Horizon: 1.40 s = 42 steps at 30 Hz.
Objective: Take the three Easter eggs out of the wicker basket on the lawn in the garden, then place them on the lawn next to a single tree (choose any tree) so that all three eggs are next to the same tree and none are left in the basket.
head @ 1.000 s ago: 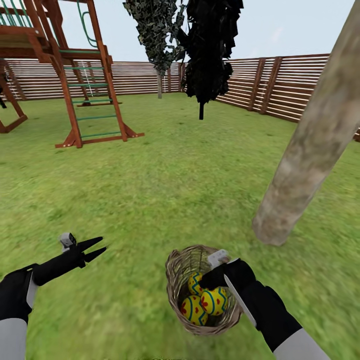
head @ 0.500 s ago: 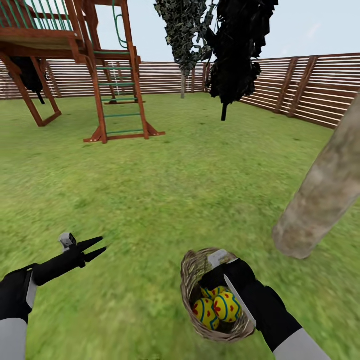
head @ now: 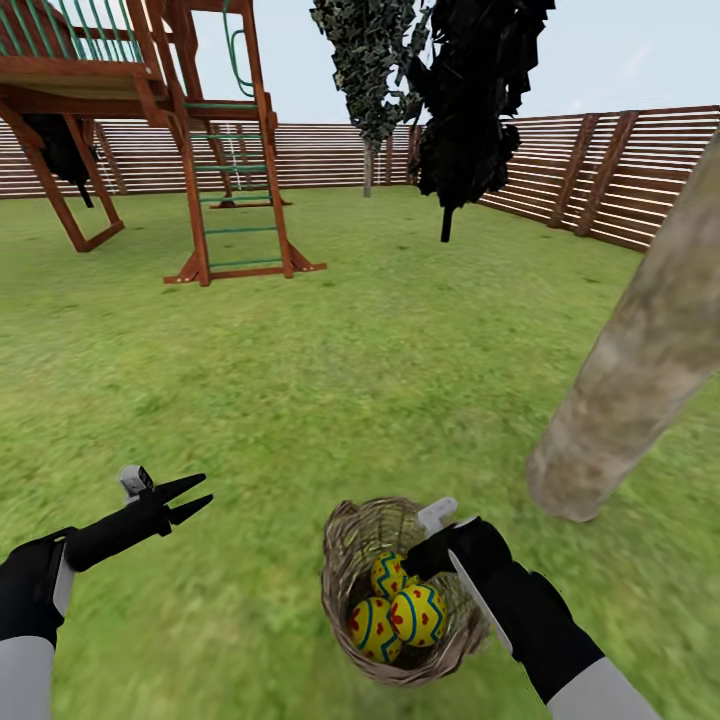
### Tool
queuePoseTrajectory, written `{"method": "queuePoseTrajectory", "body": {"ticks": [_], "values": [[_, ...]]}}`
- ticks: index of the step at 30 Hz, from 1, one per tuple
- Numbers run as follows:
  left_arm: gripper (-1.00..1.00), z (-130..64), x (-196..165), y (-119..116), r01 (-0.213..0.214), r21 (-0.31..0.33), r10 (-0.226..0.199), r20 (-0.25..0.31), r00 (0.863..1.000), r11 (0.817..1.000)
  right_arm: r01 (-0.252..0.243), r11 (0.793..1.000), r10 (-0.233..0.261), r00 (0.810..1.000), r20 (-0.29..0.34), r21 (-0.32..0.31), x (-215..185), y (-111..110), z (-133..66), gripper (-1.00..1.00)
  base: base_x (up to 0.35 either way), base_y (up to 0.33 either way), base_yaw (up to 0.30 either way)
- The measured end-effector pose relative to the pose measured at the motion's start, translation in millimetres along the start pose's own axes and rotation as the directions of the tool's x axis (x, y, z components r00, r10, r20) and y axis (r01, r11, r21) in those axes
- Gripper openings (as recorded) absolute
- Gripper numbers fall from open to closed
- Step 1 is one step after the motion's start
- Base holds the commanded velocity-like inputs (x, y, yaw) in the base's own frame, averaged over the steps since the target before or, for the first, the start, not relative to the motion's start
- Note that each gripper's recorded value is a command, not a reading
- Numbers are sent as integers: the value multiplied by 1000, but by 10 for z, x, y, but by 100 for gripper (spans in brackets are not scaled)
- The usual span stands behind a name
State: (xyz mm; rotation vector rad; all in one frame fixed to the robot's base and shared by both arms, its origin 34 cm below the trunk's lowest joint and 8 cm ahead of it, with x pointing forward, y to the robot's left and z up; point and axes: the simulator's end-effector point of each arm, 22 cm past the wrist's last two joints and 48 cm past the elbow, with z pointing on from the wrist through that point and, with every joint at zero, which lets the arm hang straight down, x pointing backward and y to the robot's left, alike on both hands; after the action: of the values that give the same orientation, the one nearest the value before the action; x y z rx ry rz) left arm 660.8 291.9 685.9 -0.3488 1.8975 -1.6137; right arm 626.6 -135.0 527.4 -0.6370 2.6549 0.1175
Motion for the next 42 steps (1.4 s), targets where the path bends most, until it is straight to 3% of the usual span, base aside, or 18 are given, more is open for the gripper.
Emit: {"method": "queuePoseTrajectory", "body": {"ticks": [9, 17, 28, 29, 30, 33, 37, 40, 42], "values": [[100, 1, 1, -2, 0, 1, 0, 0, 1000, 1000, 6, 1000, -6, 1000, 1, 6, -6, -8, -1, 100, 37, -305, 0], [100, 6, 3, -2, 0, 1, 0, 0, 1000, 1000, 11, 1000, -11, 1000, 4, 2, -19, 23, -2, 100, 30, -52, 13], [100, -2, -3, -2, 0, 0, 0, 2, 1000, 1000, 28, 1000, -28, 998, 51, 3, -193, 73, -111, 100, 0, -1, 256], [100, -3, -4, -2, 0, 1, 0, 2, 1000, 1000, 44, 999, -44, 998, 50, 6, -195, 101, -111, 100, 0, 0, 284], [100, -4, -5, -2, 0, 1, 0, 2, 1000, 1000, 100, 995, -101, 994, 43, 18, -184, 190, -98, 100, 0, 0, 284], [100, -2, -1, 2, 2, 1, -2, 2, 1000, 1000, 191, 980, -193, 980, 37, 50, -209, 283, -88, 100, 0, 0, 284], [100, 10, 8, 7, 4, 2, -4, 0, 1000, 1000, 239, 969, -241, 970, 35, 65, -232, 329, -86, 100, 0, 0, 130], [100, 18, 14, 7, 5, 3, -5, 0, 1000, 1000, 332, 942, -334, 942, 25, 46, -155, 600, -54, 100, 0, 0, 19], [100, 20, 16, 6, 5, 4, -5, -1, 1000, 1000, 382, 922, -384, 923, 23, 62, -156, 660, -54, 100, 0, 0, 4]]}}
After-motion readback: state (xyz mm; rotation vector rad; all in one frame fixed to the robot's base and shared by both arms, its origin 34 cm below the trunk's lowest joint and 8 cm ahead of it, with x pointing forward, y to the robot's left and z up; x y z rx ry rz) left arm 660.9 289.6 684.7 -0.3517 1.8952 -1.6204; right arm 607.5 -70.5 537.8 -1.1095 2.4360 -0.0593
